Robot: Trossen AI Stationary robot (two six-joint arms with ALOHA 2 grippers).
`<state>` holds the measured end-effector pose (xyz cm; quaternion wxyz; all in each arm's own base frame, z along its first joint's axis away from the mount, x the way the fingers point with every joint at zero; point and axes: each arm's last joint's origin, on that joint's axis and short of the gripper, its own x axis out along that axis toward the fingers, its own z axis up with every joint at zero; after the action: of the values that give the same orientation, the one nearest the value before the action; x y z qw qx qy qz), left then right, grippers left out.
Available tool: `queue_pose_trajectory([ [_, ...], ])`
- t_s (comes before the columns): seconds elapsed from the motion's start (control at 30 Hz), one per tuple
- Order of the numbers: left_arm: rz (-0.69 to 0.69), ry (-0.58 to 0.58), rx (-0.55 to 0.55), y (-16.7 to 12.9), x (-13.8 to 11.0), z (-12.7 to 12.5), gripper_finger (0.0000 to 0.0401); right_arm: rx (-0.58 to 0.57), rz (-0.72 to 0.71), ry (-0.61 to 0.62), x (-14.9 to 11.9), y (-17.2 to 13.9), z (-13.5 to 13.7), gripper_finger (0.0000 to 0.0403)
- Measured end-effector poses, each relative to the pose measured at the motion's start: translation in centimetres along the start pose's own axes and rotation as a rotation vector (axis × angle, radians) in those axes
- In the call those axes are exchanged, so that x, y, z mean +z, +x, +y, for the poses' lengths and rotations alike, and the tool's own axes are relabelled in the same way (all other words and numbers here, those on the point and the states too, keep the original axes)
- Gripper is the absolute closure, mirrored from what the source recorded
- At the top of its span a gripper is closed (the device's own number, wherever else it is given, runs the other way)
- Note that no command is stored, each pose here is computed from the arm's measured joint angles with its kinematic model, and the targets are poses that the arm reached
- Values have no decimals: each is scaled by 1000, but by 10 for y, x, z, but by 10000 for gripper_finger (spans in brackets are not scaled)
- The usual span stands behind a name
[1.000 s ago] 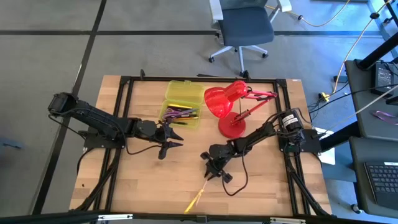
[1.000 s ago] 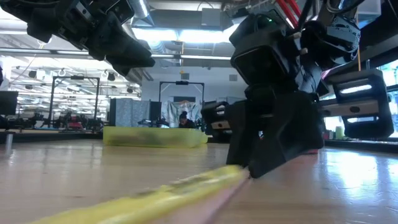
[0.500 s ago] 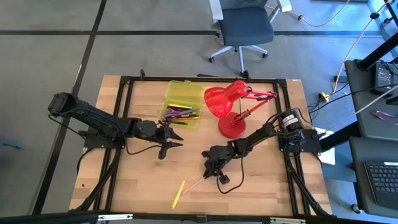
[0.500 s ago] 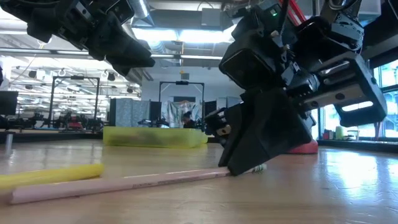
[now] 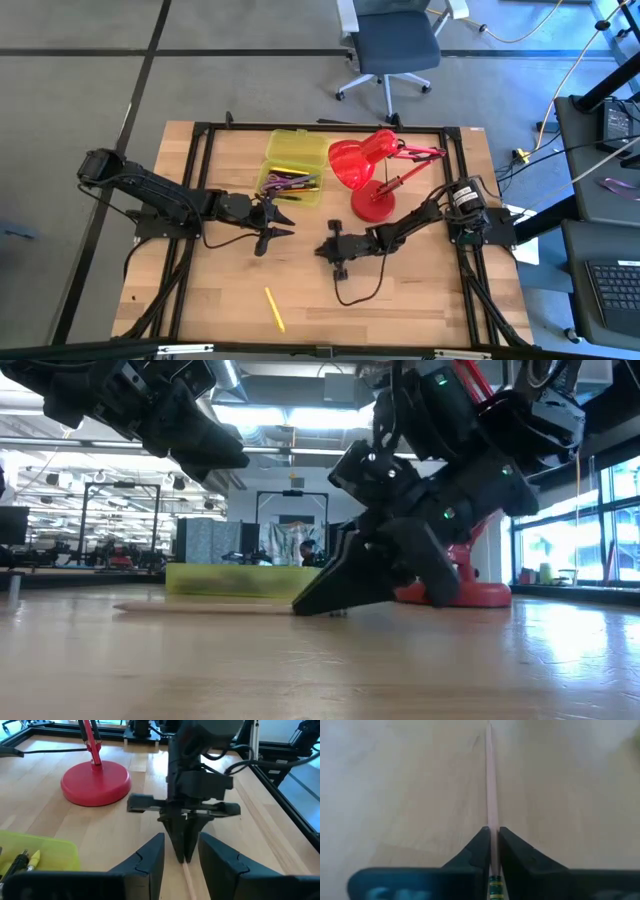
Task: Pick & place school supplies into a supply box
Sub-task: Put the pink pencil into the yellow supply box
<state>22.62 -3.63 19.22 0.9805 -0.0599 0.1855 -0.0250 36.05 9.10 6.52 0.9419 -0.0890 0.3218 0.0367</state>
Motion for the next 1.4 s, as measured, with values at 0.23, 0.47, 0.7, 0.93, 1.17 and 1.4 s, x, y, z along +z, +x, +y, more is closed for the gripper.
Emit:
queue_pose_trajectory([
  [0.23,0,0,0,0,0,0,297,4,-7,105,0,1,-2,355],
  [0.47,0,0,-1,0,0,0,292,25,9,208,-1,1,-4,354],
  [0.7,1,0,-1,0,0,0,293,55,-3,214,0,1,-3,354],
  [0.93,1,0,-3,0,0,0,291,61,-78,223,5,1,-3,353],
  [1.17,17,1,0,0,-2,0,288,62,-74,227,5,1,-3,353],
  [1.4,23,2,1,0,-2,0,292,64,-74,227,6,1,-2,332],
])
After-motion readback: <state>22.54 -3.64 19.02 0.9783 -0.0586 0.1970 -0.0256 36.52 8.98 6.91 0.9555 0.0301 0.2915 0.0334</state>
